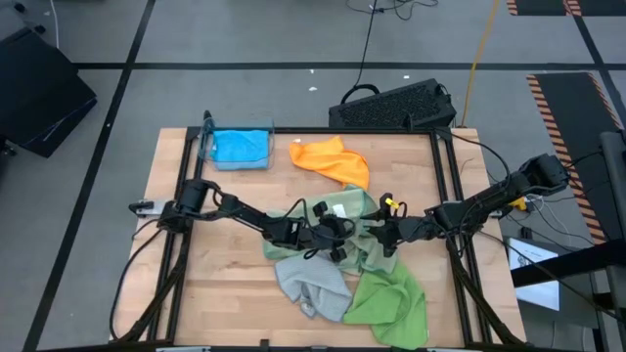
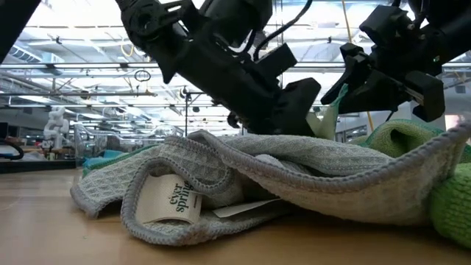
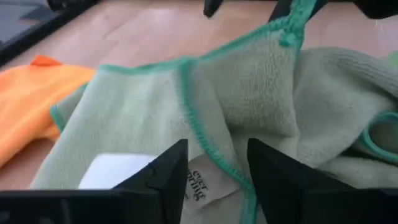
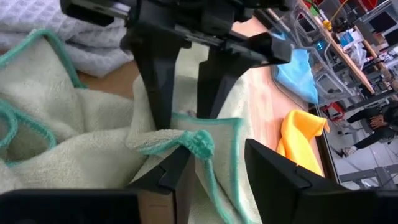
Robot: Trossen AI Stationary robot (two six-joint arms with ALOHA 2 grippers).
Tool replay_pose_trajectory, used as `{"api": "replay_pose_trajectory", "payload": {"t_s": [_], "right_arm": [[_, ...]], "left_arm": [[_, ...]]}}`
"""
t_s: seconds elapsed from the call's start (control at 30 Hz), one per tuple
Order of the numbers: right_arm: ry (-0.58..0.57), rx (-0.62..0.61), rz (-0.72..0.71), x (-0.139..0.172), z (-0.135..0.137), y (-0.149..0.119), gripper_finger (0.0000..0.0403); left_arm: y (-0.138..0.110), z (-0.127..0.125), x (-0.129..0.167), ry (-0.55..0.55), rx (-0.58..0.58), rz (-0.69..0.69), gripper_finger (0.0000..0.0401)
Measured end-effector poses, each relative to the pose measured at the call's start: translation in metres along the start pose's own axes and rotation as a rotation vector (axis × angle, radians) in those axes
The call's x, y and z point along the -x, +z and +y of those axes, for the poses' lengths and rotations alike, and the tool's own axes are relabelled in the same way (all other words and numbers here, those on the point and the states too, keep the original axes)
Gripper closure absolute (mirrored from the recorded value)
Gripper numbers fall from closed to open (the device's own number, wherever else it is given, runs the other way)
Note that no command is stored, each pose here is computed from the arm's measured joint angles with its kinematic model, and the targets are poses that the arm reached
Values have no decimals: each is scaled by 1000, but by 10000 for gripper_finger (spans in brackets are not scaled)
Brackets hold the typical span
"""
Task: Fold microfiber towels
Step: Fold the left light green microfiber cloth
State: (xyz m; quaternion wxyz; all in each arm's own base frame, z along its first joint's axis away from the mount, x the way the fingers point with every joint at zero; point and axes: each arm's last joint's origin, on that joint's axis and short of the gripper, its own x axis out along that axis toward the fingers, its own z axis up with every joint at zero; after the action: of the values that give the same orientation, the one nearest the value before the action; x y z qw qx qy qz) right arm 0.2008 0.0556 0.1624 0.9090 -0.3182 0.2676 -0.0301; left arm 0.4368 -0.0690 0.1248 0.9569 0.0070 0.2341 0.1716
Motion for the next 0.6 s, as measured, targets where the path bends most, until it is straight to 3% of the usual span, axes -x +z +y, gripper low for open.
{"api": "replay_pose_trajectory", "payload": {"t_s": [0.1, 0.27, 0.4, 0.6], "right_arm": [[9, 1, -2, 0, 0, 0, 272], [25, 1, -10, 0, 1, 0, 273], [45, 19, -9, 0, 2, -1, 273], [49, 33, -6, -1, 1, -1, 273]], "left_arm": [[0, 0, 0, 46, -11, -19, 267], [5, -4, 2, 40, -81, -63, 380], [11, -14, 8, -7, -138, -137, 385], [10, -17, 8, -76, -157, -125, 393]]}}
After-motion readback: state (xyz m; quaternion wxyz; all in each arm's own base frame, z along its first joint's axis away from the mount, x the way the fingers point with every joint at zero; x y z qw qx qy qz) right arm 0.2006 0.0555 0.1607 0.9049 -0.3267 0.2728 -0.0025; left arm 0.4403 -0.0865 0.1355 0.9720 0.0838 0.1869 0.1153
